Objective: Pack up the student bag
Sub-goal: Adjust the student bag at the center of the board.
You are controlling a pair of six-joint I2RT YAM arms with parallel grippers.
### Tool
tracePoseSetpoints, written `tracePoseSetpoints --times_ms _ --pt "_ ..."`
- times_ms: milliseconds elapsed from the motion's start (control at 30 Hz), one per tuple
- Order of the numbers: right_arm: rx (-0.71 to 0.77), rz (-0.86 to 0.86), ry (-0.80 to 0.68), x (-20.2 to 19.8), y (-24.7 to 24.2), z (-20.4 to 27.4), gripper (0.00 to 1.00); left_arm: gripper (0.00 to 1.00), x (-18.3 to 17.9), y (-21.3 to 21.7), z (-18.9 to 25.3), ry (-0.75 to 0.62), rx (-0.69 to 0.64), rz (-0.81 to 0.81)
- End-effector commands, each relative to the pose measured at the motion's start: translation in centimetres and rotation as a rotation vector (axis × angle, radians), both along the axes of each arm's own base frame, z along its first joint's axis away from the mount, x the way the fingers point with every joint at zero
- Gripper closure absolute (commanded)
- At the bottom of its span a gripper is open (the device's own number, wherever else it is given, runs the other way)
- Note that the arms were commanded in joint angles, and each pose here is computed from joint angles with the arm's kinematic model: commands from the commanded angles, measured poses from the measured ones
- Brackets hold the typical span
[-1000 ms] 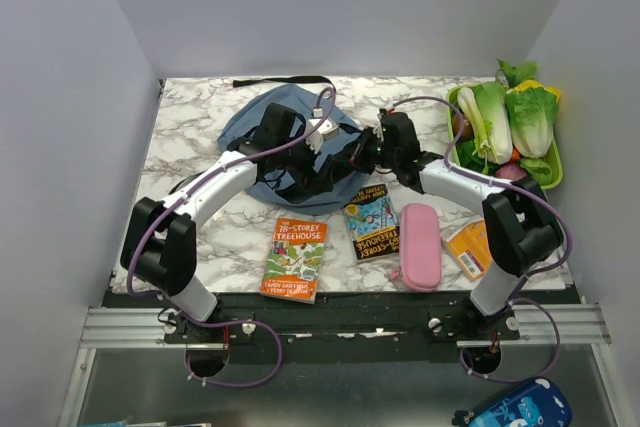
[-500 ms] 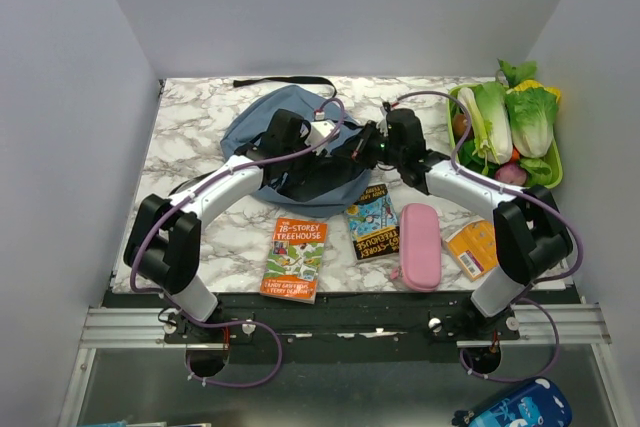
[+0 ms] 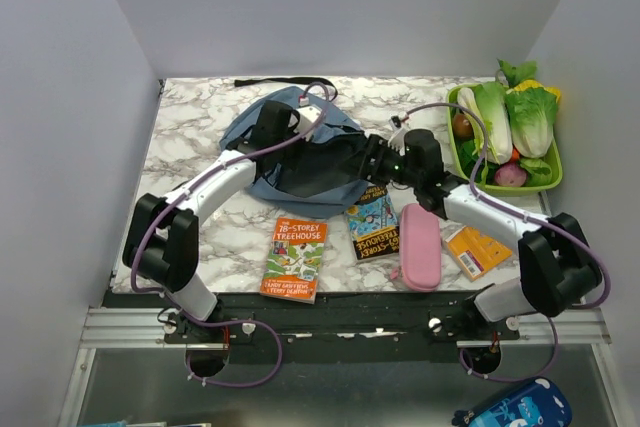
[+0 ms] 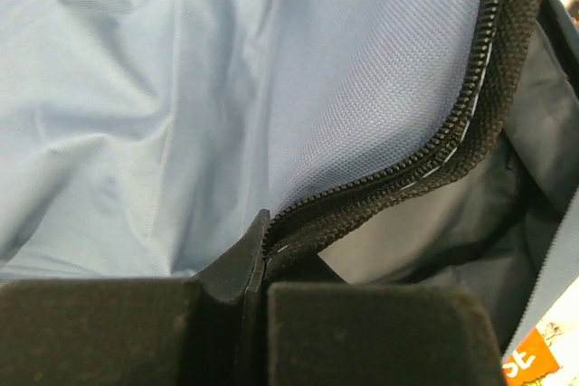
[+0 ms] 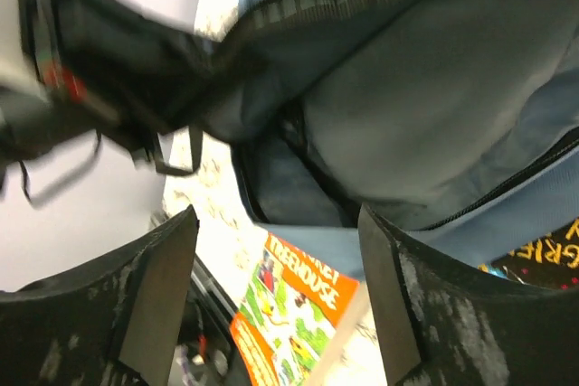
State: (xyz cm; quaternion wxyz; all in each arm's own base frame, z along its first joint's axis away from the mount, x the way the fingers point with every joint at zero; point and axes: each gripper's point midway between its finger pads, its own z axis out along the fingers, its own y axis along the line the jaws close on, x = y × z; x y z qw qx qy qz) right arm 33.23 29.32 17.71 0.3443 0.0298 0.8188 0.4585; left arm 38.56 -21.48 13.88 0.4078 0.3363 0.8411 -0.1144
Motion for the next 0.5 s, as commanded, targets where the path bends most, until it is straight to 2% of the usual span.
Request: tracePoseSetpoints --times_ms 0,67,200,300,467 --pt "-0.012 0.238 -0.106 -3.9 1.1 -0.6 0.19 1.0 2.1 1.1 2.1 0.015 -0.097 0.07" --pt "-0.057 0.331 -0.048 -5.6 2.1 -3.0 0.18 1.0 2.2 1.0 1.8 0.008 -0.101 0.07" --pt "-0.236 0.458 -0.086 -8.7 4.9 -6.3 0.17 1.0 1.7 0.8 1.0 0.038 -0.113 0.062" --pt "-0.376 0.473 -0.091 -9.6 4.8 -9.0 0.17 1.0 1.5 0.8 0.9 0.046 -0.114 0.06" --pt "-0.452 0.472 -0.155 -9.9 4.5 -10.5 0.16 1.0 1.6 0.7 0.6 0.056 -0.115 0.058"
